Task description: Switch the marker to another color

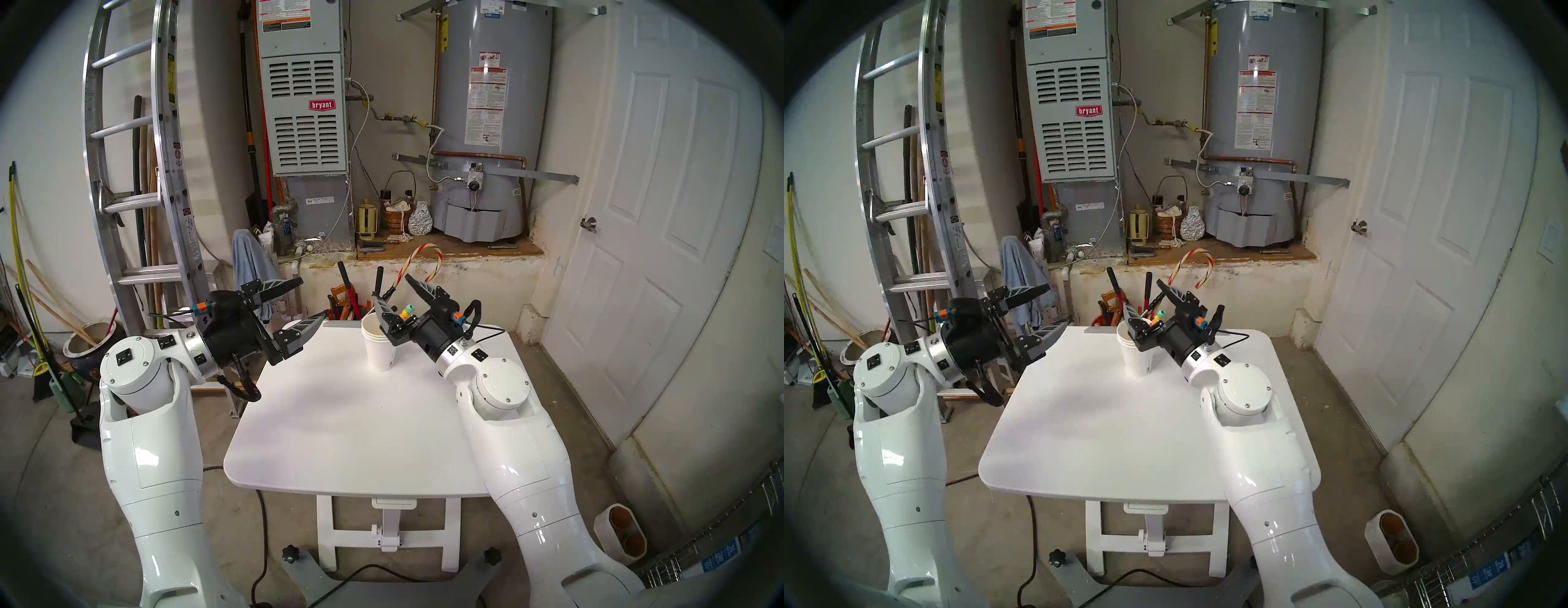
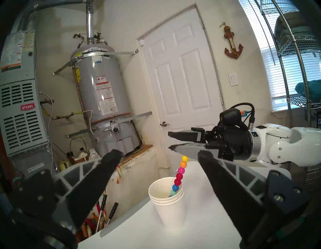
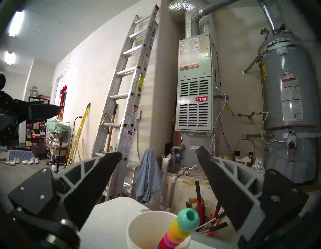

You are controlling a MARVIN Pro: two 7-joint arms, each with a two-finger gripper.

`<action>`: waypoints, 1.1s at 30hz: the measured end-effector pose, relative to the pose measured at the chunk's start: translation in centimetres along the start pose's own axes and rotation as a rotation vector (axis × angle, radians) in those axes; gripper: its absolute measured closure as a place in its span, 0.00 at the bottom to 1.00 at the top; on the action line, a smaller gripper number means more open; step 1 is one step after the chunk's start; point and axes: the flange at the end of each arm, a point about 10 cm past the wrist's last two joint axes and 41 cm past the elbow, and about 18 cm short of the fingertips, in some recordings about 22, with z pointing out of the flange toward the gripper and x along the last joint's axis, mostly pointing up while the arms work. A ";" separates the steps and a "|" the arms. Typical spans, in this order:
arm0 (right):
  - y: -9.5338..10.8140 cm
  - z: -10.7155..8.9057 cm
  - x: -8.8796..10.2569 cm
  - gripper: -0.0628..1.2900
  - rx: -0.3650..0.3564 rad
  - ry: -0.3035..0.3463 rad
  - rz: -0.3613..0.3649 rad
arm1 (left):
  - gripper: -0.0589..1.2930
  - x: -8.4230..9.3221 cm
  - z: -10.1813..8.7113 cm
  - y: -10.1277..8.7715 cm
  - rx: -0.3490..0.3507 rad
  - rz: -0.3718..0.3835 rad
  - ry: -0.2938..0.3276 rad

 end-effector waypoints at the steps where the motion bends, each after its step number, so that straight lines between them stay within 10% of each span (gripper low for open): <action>1: 0.3 0.0 0.4 0.07 -0.009 0.013 -0.002 | 0.05 0.0 0.0 0.0 0.001 0.000 0.000; 14: 5.5 -3.0 6.1 0.07 -0.146 0.159 -0.073 | 0.05 0.0 -0.8 -0.5 0.053 -0.011 0.026; 24: 8.7 -9.2 6.1 0.07 -0.330 0.070 -0.112 | 0.05 0.8 0.2 0.3 0.177 0.032 -0.009; 33: 8.8 -10.5 5.6 0.07 -0.466 0.012 -0.067 | 0.05 0.8 4.2 2.3 0.223 0.059 -0.064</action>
